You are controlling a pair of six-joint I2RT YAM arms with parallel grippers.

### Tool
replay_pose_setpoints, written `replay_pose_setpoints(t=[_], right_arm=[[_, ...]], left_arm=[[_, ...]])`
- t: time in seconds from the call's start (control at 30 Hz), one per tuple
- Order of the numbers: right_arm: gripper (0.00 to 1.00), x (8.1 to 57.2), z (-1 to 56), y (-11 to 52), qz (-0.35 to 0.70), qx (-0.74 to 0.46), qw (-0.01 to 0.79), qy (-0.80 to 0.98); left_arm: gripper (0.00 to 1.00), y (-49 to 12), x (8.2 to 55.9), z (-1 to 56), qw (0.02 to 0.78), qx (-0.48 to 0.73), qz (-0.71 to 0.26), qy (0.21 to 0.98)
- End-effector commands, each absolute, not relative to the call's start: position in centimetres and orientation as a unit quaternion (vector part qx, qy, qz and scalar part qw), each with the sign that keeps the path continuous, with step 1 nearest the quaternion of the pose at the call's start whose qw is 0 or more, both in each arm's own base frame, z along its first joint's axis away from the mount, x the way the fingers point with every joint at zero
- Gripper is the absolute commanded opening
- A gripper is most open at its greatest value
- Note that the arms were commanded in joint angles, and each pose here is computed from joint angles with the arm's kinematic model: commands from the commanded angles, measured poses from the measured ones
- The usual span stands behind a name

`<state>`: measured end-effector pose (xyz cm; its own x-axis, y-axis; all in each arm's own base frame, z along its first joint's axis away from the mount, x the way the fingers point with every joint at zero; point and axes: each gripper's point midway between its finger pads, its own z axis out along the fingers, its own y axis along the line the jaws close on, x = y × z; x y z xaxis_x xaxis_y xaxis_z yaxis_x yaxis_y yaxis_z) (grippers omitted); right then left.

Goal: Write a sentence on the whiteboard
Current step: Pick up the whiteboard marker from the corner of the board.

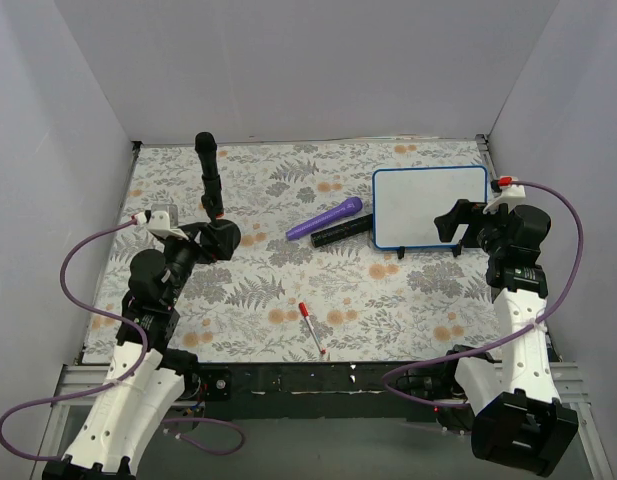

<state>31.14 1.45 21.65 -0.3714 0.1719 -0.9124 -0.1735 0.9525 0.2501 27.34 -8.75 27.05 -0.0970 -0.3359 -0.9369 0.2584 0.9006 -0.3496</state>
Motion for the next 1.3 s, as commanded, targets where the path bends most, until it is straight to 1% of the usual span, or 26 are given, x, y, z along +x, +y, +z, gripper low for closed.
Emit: replay_pose_setpoints(t=[0.0,0.13,0.17,0.2,0.27,0.3,0.33,0.4,0.43,0.5,0.57,0.6,0.63,0.67,0.7,0.73,0.77,0.8,0.83,0.87,0.9,0.97,1.0,1.03,1.1,1.27], right_arm=[[0.98,31.4,22.6,0.9,0.138,-0.002,0.582,0.801],[0.98,31.0,22.4,1.5,0.139,-0.039,0.576,0.804],[0.98,30.7,22.3,1.8,0.144,-0.053,0.572,0.806],[0.98,30.5,22.3,2.2,0.142,-0.083,0.573,0.803],[0.98,29.4,22.3,4.1,0.179,-0.137,0.563,0.795],[0.98,28.9,22.5,4.7,0.185,-0.172,0.563,0.787],[0.98,27.7,22.9,6.7,0.228,-0.219,0.560,0.766],[0.98,25.7,22.5,9.0,0.263,-0.322,0.551,0.724],[0.98,24.6,22.7,10.1,0.292,-0.351,0.547,0.702],[0.98,24.2,21.4,10.7,0.300,-0.362,0.536,0.701],[0.98,24.4,20.1,10.4,0.293,-0.353,0.532,0.712],[0.98,24.5,19.5,10.3,0.289,-0.347,0.531,0.717],[0.98,24.7,18.4,10.1,0.284,-0.344,0.530,0.722],[0.98,24.6,18.0,10.0,0.283,-0.343,0.529,0.723],[0.98,24.6,17.5,10.0,0.282,-0.342,0.530,0.723],[0.98,24.6,17.0,10.0,0.282,-0.342,0.530,0.723],[0.98,24.7,16.9,9.9,0.277,-0.342,0.532,0.723],[0.98,24.7,16.9,9.8,0.274,-0.342,0.533,0.724],[0.98,24.8,17.0,9.7,0.268,-0.340,0.534,0.726],[0.98,24.8,17.1,9.7,0.268,-0.340,0.533,0.727],[0.98,24.8,17.1,9.7,0.268,-0.340,0.533,0.727],[0.98,24.5,16.9,9.8,0.269,-0.345,0.531,0.726],[0.98,24.4,16.9,9.7,0.265,-0.348,0.533,0.724],[0.98,24.5,16.9,9.5,0.259,-0.347,0.534,0.726],[0.98,24.5,17.1,9.4,0.249,-0.350,0.539,0.725],[0.98,24.5,17.2,9.2,0.241,-0.348,0.541,0.727]], left_arm=[[0.98,-9.5,27.3,27.1,0.667,-0.015,-0.236,0.707],[0.98,-9.9,27.3,26.9,0.658,-0.017,-0.248,0.710],[0.98,-10.3,27.1,26.9,0.651,-0.021,-0.263,0.711],[0.98,-10.6,27.2,26.7,0.643,-0.023,-0.272,0.715],[0.98,-11.5,26.9,26.5,0.622,-0.028,-0.299,0.723],[0.98,-12.7,26.3,26.6,0.598,-0.021,-0.336,0.728],[0.98,-13.5,26.2,26.9,0.581,-0.015,-0.354,0.733],[0.98,-14.9,25.2,26.4,0.527,-0.023,-0.395,0.752],[0.98,-15.3,24.8,25.7,0.500,-0.031,-0.402,0.767],[0.98,-16.2,23.8,25.0,0.467,-0.039,-0.417,0.779],[0.98,-16.3,23.1,23.8,0.437,-0.069,-0.403,0.801],[0.98,-17.4,22.0,23.5,0.421,-0.057,-0.407,0.809],[0.98,-17.3,21.7,22.4,0.407,-0.082,-0.388,0.823],[0.98,-17.9,21.3,21.9,0.395,-0.082,-0.384,0.830],[0.98,-19.6,19.9,21.3,0.375,-0.061,-0.389,0.839],[0.98,-20.2,19.3,20.2,0.358,-0.063,-0.375,0.853],[0.98,-20.1,19.8,19.6,0.369,-0.093,-0.347,0.857],[0.98,-22.5,18.2,18.3,0.344,-0.061,-0.334,0.876],[0.98,-23.1,17.5,17.3,0.336,-0.059,-0.312,0.887],[0.98,-23.2,18.0,17.0,0.351,-0.092,-0.282,0.888],[0.98,-25.0,17.3,16.0,0.334,-0.080,-0.258,0.903],[0.98,-24.7,17.3,14.1,0.313,-0.124,-0.200,0.920],[0.98,-25.7,17.5,14.5,0.301,-0.162,-0.203,0.918],[0.98,-25.9,17.2,12.3,0.279,-0.164,-0.165,0.932],[0.98,-27.3,16.3,11.4,0.244,-0.186,-0.166,0.937],[0.98,-29.5,14.6,9.0,0.213,-0.209,-0.178,0.938]])
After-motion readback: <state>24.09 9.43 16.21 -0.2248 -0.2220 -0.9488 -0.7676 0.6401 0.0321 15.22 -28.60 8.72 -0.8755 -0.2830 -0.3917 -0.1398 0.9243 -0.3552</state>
